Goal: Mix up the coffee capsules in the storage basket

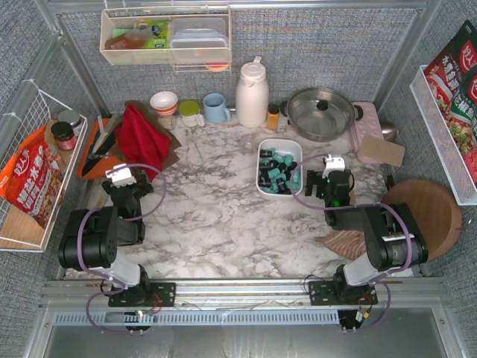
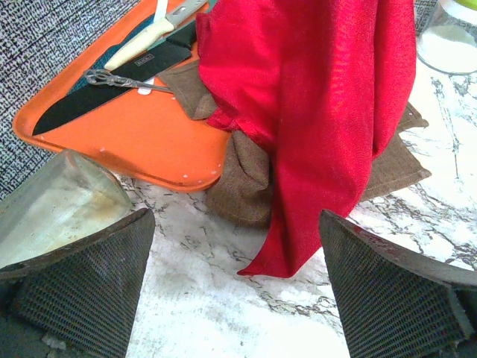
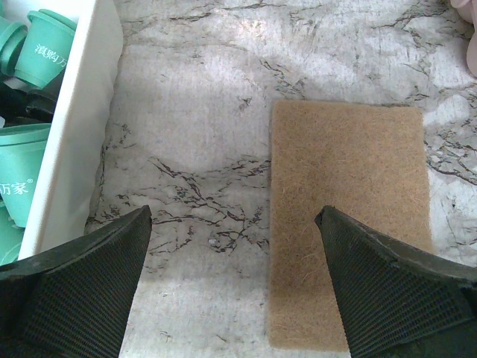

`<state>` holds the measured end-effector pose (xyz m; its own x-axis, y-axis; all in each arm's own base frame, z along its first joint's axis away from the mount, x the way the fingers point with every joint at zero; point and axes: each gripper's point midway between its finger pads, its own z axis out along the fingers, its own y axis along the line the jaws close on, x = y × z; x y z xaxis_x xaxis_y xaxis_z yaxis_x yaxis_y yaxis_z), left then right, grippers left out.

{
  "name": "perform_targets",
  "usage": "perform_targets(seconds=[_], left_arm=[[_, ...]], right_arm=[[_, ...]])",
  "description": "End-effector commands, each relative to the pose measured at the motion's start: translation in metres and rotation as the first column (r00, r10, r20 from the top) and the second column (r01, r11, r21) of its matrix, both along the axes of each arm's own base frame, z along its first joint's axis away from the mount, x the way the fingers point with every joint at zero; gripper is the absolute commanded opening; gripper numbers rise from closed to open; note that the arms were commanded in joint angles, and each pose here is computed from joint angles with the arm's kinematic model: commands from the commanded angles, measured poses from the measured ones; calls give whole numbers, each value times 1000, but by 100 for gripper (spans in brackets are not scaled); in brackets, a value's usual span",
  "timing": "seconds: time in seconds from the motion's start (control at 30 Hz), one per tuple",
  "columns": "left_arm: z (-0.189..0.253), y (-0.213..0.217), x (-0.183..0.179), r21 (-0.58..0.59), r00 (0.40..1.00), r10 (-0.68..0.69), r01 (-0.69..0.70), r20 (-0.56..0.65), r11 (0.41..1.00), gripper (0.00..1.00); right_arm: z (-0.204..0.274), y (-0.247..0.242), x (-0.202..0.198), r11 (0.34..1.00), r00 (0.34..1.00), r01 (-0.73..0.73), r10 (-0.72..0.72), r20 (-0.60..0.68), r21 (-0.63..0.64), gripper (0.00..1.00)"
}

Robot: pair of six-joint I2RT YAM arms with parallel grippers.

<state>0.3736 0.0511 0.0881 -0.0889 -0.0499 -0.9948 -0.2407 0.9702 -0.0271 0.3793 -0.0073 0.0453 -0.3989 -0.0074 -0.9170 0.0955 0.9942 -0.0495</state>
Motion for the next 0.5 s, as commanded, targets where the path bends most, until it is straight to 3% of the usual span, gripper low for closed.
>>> perform_targets(seconds=[0.0, 0.47], left_arm=[[4, 0, 1, -4, 1000, -1, 1, 19, 1000, 99], [4, 0, 1, -4, 1000, -1, 1, 19, 1000, 99]], right_arm=[[4, 1, 3, 1000, 1000, 0, 0, 15, 7, 99], [4, 0, 4, 1000, 1000, -2, 2, 14, 11, 99]])
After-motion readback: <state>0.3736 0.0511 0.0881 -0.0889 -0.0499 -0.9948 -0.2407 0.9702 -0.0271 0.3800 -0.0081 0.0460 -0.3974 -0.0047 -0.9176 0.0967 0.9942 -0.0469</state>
